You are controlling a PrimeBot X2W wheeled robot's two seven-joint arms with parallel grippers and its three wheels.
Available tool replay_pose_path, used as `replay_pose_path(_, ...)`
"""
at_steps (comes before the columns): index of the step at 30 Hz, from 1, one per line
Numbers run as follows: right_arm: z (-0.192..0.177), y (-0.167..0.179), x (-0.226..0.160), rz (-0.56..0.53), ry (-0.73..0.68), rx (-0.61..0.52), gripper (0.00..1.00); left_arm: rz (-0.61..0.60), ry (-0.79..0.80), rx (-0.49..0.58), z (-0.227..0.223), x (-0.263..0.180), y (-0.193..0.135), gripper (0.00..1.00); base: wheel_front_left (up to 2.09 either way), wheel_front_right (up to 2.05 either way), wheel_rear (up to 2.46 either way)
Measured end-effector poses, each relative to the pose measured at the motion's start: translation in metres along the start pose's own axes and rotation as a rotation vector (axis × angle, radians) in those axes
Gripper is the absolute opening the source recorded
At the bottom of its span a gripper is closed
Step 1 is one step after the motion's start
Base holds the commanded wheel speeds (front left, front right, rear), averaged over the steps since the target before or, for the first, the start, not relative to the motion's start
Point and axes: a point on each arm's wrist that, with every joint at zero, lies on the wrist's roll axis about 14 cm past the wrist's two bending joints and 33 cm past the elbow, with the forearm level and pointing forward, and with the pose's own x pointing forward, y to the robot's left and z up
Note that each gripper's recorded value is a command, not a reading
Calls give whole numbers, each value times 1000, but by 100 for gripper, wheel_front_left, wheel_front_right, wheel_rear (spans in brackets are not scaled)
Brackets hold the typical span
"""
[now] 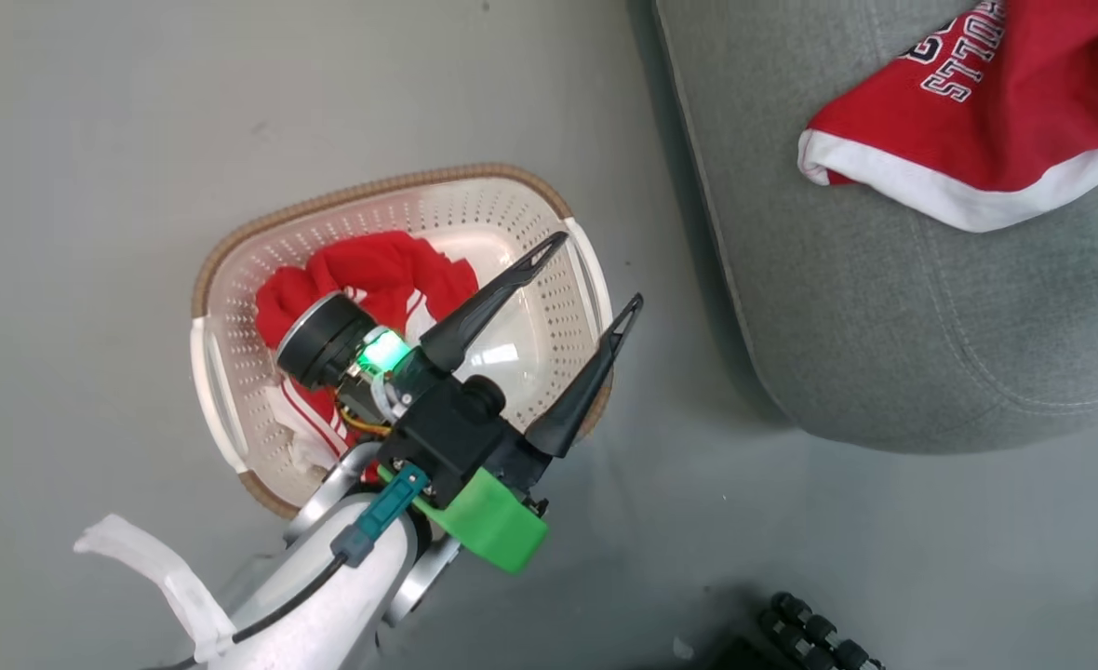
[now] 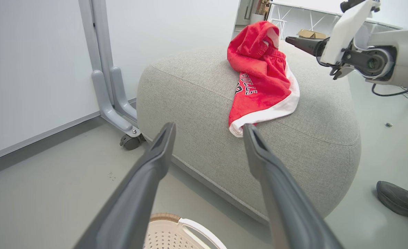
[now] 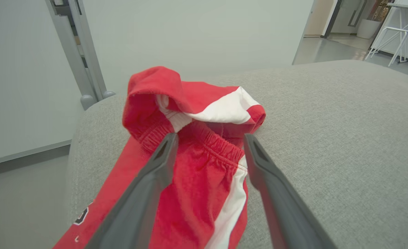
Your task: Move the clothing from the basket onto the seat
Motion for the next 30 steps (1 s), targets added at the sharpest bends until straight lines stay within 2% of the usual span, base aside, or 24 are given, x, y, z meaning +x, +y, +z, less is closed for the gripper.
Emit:
replay_pose_path(6,14,17,-34,38,-38,48,100,66,-28,24,19,-11,0,100,0,0,0)
replay_pose_path(18,49,87,-94,244,-116,133,100,307,-109,78,68,-46,29,100,0,0,0)
replay_pose_path(21,59,113,-110,328,-136,161,100,409,-129,102,82,-65,46,100,0,0,0)
replay_pose_path(29,68,152,-137,457,-150,182,100,621,-158,136,102,-116,78,100,0,0,0)
replay_pose_path(30,69,158,-145,482,-150,177,100,674,-161,138,104,-133,83,100,0,0,0)
